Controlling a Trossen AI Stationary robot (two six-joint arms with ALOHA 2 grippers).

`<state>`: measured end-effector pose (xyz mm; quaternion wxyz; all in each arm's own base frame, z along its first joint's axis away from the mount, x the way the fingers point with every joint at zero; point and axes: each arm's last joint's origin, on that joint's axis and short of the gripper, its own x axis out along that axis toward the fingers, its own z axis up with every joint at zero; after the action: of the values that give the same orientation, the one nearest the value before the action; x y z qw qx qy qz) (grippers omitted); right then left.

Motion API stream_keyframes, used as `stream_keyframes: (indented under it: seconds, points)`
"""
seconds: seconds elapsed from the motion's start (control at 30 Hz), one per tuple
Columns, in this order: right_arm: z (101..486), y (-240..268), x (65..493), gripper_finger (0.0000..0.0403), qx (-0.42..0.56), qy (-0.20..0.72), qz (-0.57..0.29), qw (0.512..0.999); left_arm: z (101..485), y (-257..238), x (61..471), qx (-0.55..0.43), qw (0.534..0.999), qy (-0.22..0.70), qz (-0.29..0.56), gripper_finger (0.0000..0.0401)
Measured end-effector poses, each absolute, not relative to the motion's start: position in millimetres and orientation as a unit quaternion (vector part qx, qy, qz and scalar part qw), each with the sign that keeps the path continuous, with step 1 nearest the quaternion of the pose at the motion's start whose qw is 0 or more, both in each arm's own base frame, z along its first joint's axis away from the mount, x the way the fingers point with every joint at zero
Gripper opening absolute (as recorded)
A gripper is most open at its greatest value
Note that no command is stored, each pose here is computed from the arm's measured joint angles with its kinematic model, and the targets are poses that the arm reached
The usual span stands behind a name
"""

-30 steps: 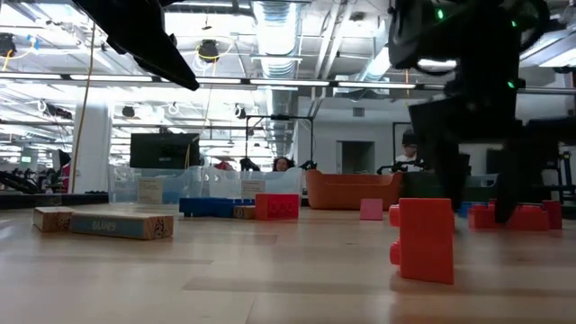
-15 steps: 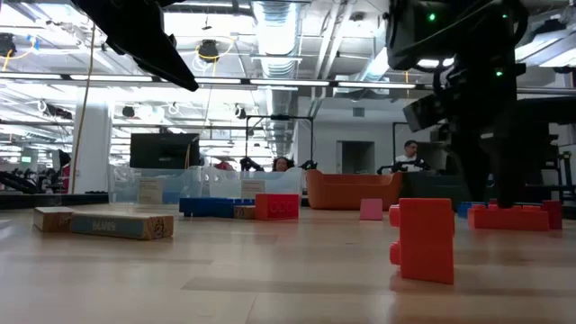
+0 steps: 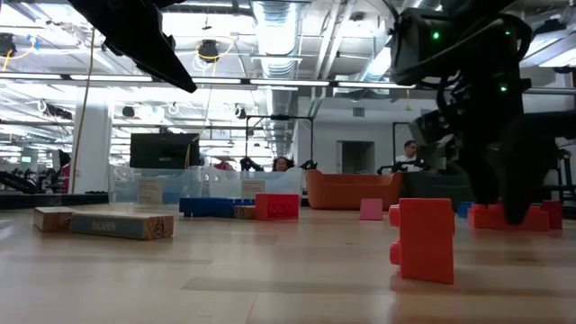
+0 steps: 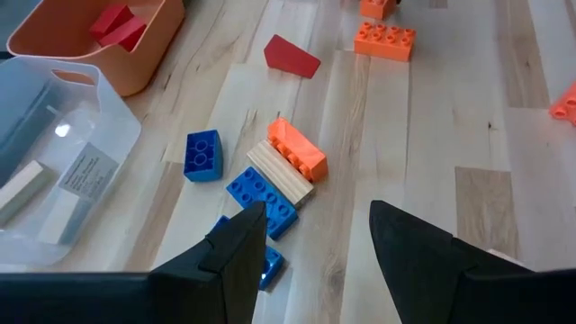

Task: Sort blocks
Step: Put the orange game piece into the blue bin

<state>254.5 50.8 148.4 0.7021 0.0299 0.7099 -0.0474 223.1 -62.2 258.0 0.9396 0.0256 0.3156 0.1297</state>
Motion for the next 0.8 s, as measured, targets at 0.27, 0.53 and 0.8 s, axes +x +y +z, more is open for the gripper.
stream_keyframes:
  seconds: [0.27,0.53,0.8]
  points:
    - [139,52,259,0.0192,0.019,0.725,-0.043,0.688,258,-62,223,0.027,0.939,0.318,0.130,0.0192]
    - [163,44,265,0.0167,-0.024,0.732,-0.039,0.680,257,-62,222,0.029,0.937,0.324,0.130,0.0192]
    - [237,-6,254,0.0175,-0.154,0.614,-0.237,0.737,257,-62,222,0.023,0.937,0.323,0.133,0.0192]
